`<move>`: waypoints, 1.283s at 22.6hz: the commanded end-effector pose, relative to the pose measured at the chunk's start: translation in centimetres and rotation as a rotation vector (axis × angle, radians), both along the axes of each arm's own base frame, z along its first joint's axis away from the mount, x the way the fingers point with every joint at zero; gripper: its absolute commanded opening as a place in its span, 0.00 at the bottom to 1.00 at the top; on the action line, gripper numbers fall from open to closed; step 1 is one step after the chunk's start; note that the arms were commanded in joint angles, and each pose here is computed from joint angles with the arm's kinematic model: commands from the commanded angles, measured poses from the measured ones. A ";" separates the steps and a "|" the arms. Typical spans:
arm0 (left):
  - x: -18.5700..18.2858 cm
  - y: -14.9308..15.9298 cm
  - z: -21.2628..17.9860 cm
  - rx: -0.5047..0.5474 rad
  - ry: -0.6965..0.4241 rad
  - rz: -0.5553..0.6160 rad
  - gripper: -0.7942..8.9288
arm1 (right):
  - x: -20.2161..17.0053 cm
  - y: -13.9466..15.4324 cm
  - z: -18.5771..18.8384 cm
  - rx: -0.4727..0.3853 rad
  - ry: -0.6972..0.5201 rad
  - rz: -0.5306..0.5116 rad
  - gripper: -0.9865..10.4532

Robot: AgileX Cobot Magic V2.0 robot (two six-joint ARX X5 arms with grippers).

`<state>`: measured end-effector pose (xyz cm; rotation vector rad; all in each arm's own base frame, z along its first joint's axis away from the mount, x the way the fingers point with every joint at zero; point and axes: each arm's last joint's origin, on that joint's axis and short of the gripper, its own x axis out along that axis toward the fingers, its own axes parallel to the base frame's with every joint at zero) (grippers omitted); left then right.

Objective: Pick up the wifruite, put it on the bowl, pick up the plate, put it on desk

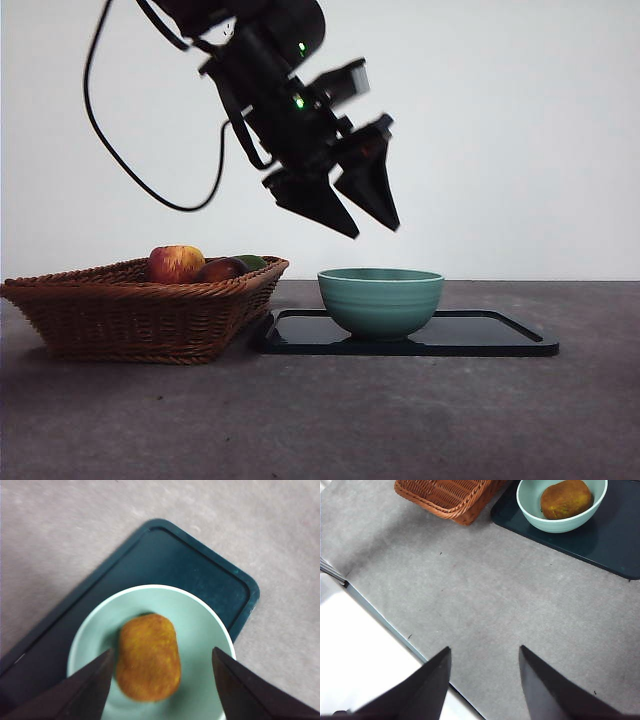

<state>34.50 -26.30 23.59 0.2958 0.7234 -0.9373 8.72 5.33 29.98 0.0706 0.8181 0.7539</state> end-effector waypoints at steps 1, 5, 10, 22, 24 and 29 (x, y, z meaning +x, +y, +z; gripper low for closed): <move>0.5 -1.3 -1.1 0.010 -0.023 -0.029 0.40 | 0.0 0.1 0.3 0.004 -0.004 0.009 0.28; 0.8 -1.9 -3.0 0.029 -0.005 -0.040 0.40 | 0.0 0.0 0.2 -0.005 0.006 0.005 0.28; 0.9 -2.2 -4.1 0.069 -0.027 -0.061 0.40 | 0.0 0.0 0.1 -0.006 0.009 0.005 0.28; 1.2 -2.4 -5.0 0.099 -0.049 -0.062 0.40 | -0.1 0.0 0.1 -0.005 0.018 0.001 0.28; 1.2 -2.4 -5.1 0.101 -0.049 -0.064 0.40 | -0.1 0.0 0.1 -0.005 0.019 0.001 0.28; 1.2 -2.4 -5.3 0.106 -0.047 -0.068 0.40 | -0.1 0.0 0.1 -0.005 0.019 0.001 0.28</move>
